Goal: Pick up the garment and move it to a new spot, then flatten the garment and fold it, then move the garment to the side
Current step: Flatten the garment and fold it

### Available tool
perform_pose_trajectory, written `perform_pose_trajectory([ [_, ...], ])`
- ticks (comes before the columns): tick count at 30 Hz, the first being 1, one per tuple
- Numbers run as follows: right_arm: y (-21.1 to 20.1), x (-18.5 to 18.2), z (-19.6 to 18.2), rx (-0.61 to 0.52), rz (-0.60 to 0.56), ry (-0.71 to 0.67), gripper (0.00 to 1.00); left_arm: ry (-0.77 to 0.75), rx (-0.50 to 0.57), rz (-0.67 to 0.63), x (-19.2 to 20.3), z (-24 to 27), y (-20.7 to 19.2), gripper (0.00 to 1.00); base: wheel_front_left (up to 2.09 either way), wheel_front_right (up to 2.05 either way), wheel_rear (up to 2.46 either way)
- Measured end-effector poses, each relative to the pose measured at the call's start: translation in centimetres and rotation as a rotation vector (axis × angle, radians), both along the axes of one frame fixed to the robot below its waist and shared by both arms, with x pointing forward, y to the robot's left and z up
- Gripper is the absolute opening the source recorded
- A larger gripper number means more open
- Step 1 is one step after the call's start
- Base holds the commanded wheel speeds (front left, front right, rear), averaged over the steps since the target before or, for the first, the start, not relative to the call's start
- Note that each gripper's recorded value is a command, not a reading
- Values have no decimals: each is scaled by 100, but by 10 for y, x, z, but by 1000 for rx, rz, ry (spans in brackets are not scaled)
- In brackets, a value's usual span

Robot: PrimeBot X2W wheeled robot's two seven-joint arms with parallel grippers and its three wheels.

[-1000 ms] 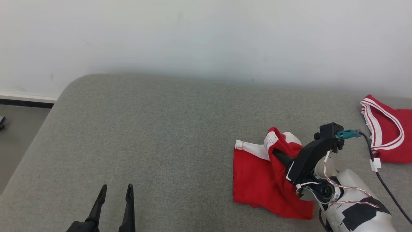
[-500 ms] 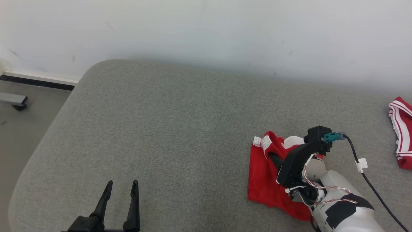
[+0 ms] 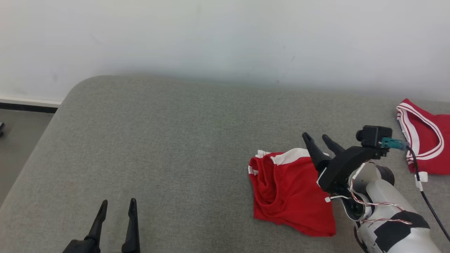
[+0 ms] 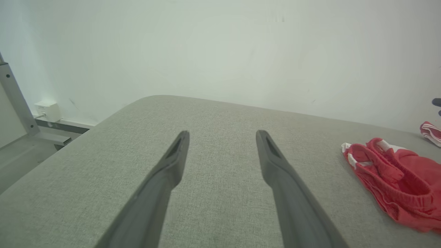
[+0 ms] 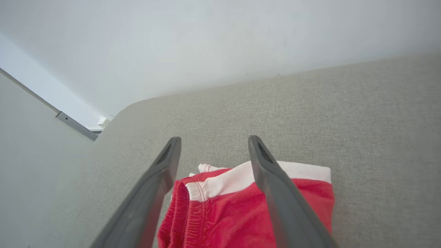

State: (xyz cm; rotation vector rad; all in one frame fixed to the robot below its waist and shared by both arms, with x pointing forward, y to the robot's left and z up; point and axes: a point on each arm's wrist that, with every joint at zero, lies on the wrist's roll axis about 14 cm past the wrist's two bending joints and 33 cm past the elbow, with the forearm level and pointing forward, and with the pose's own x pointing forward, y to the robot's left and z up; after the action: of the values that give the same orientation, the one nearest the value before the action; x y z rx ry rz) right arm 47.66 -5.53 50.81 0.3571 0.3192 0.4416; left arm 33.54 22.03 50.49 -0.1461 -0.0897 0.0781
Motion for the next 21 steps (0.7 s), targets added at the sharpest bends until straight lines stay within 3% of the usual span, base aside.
perform_pose_trajectory([
  [8,-59,-14,23,-46,-114,-220,100,-20,19,-44,12,7,-12,100,0,0,0],
  [21,-111,-64,36,-110,-245,-419,100,-44,48,-116,26,15,-33,100,0,0,0],
])
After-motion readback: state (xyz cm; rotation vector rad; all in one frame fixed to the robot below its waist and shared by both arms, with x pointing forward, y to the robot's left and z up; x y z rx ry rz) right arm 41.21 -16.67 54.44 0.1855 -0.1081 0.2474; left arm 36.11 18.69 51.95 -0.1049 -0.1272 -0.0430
